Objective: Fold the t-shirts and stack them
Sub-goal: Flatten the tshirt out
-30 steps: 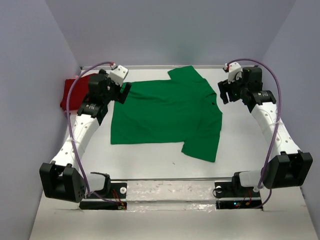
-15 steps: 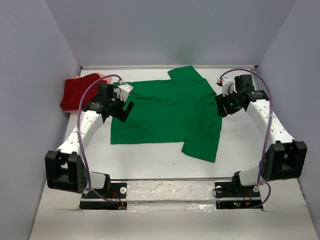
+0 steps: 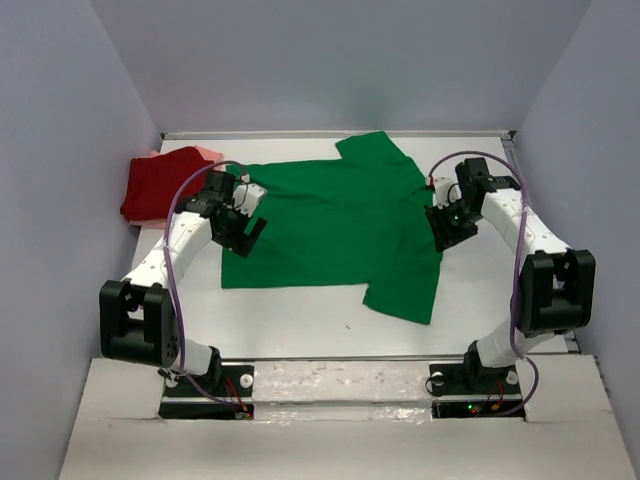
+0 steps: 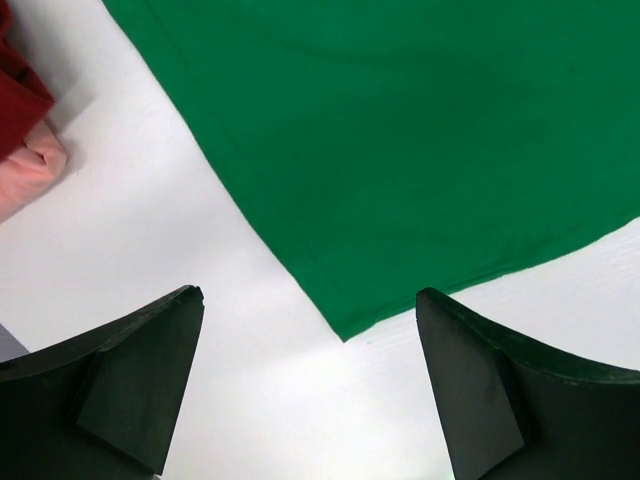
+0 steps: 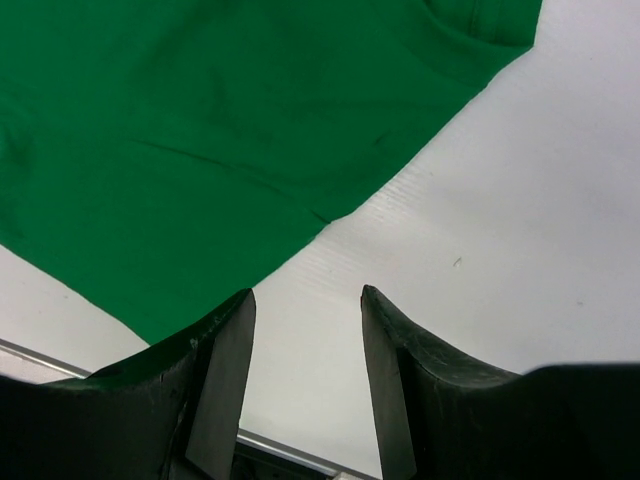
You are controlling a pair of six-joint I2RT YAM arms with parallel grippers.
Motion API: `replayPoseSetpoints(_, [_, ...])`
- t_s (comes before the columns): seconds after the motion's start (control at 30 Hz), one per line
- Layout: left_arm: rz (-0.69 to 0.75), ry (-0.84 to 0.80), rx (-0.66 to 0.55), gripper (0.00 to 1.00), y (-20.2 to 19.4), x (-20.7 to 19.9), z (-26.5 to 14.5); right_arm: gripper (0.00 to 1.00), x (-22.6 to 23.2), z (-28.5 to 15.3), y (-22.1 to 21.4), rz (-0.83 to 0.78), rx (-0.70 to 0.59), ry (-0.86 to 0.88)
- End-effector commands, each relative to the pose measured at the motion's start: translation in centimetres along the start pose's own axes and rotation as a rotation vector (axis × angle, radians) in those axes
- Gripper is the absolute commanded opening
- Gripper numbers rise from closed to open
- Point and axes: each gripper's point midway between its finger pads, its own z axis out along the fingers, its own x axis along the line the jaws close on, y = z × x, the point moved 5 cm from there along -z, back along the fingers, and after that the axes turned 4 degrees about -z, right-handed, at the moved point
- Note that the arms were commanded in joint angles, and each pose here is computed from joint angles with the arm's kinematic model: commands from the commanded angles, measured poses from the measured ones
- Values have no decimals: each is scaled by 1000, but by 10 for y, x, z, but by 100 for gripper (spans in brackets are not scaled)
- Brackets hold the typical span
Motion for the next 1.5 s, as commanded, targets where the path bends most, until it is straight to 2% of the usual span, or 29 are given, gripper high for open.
replayPoseSetpoints(0.0, [17,39,76,99,-13,3,-13,52,4,-9,-15,-8,42,-1])
replayPoseSetpoints(0.17, [16,-13,97,99,-23,-2,-9,52,5,-4,-15,1,49,17])
replayPoseSetpoints(0.23, [-13,-203,60,99,-21,-15,-10,52,5,-4,-12,7,42,21])
replayPoseSetpoints(0.27, [-27,-259,44,96,-18,-17,-12,52,5,-3,-11,11,41,22])
replayPoseSetpoints(0.33, [-61,-360,93,87,-25,-23,-9,52,4,-3,-9,15,40,18])
replayPoseSetpoints(0.37, [-66,-358,111,78,-27,-22,-8,52,3,-4,-8,14,37,13])
replayPoseSetpoints(0.4, [-74,-355,130,76,-30,-20,-5,52,2,-5,-8,14,37,10])
replayPoseSetpoints(0.53, [-85,-405,247,77,-51,-15,1,52,0,-6,-6,13,31,-5])
replayPoseSetpoints(0.83, [-165,-416,379,70,-101,1,8,52,1,4,-9,28,30,-2])
replayPoseSetpoints(0.93, [-198,-356,401,68,-114,11,14,52,1,7,-9,30,27,3])
replayPoseSetpoints(1.1, [-226,-434,412,65,-123,2,20,51,0,12,-7,38,33,12])
replayPoseSetpoints(1.2, [-248,-475,440,57,-128,-3,29,51,0,11,-5,38,25,14])
replayPoseSetpoints(1.33, [-265,-518,412,55,-121,-5,33,51,2,9,-7,33,19,16])
replayPoseSetpoints(1.47, [-276,-478,420,54,-119,2,41,51,2,12,-11,31,32,17])
